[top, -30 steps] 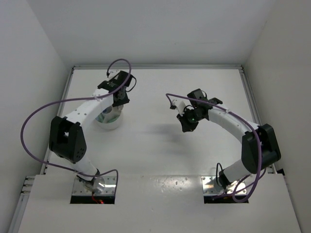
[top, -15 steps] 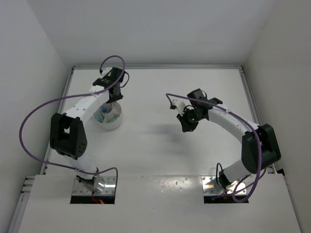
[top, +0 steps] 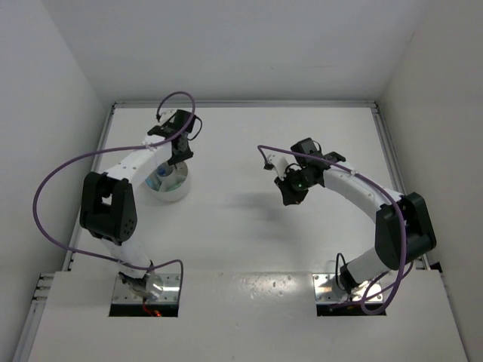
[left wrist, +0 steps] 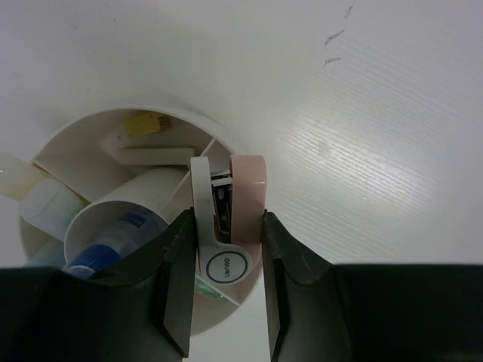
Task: Sort the stationery into containers
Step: Place the stapler in the storage box.
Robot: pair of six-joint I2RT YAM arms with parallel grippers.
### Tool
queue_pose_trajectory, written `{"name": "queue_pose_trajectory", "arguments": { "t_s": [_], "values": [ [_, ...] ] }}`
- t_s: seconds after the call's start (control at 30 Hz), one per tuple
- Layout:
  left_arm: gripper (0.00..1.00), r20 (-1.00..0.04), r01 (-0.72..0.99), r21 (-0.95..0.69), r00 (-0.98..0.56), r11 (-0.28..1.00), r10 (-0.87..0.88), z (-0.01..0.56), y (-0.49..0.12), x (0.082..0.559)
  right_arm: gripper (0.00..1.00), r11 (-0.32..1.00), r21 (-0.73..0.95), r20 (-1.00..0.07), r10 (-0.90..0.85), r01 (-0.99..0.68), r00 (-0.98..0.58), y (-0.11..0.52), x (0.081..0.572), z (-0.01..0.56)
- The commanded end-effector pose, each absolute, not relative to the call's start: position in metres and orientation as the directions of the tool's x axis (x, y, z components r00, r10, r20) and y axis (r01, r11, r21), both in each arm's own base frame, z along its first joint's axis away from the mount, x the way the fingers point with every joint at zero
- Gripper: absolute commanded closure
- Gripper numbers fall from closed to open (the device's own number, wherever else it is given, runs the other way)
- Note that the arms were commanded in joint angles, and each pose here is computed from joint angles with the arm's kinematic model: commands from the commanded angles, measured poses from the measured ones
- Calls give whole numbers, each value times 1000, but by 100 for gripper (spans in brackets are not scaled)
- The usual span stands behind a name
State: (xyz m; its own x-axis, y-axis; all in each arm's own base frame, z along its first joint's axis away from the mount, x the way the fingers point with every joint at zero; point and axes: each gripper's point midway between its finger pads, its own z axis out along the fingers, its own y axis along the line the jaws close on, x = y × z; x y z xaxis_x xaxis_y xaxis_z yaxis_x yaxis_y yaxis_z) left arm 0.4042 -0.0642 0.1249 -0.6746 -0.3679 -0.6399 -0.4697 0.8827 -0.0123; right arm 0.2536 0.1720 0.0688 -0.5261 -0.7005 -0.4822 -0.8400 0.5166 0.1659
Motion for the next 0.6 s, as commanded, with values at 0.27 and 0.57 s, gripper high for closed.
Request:
{"name": "queue_pose_trajectory", "arguments": {
  "t_s": [0.27, 0.57],
  "values": [
    [60, -646, -513, -21, -648, 858, -403, 121, -60, 398, 100, 503, 153, -520, -691, -851, -502, 174, 256, 79],
    [44, -685, -500, -63, -607, 864, -402, 147, -65, 409, 100, 503, 158, -513, -693, -850, -506, 173, 254, 78]
  ]
}}
